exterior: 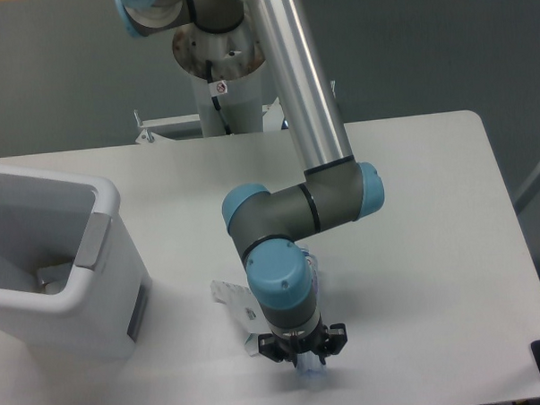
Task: Place the trash in the trash can
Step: 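Close the gripper around the bottle and lift it, then carry the bottle over the white bin and lower it in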
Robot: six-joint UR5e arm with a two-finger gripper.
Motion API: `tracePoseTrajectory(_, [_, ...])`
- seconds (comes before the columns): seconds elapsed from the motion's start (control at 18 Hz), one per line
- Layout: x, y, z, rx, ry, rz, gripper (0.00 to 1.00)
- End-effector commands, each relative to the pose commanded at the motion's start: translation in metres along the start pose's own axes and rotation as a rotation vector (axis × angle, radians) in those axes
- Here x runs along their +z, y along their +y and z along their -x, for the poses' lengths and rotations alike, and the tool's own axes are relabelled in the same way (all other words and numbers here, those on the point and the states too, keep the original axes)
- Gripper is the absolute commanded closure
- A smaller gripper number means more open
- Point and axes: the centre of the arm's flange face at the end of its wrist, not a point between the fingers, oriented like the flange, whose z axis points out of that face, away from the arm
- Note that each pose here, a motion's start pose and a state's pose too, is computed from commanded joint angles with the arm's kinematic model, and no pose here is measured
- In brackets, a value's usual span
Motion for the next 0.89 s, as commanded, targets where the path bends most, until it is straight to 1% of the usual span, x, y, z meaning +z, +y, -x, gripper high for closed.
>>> tracePoseTrajectory(0.17, [-0.03, -0.003, 0.022, -0.035, 0.055, -0.066, 0.76])
tracePoseTrajectory(0.44, [-0.073, -0.007, 0.05, -0.082, 0.114, -0.165, 0.76])
tracePoseTrajectory(0.72, [-0.118, -0.024, 0.061, -0.125, 0.196, -0.277, 0.76])
tracePoseTrajectory(0.89, [-0.156, -0.034, 0.059, -0.14, 0.249, -0.352, 0.76])
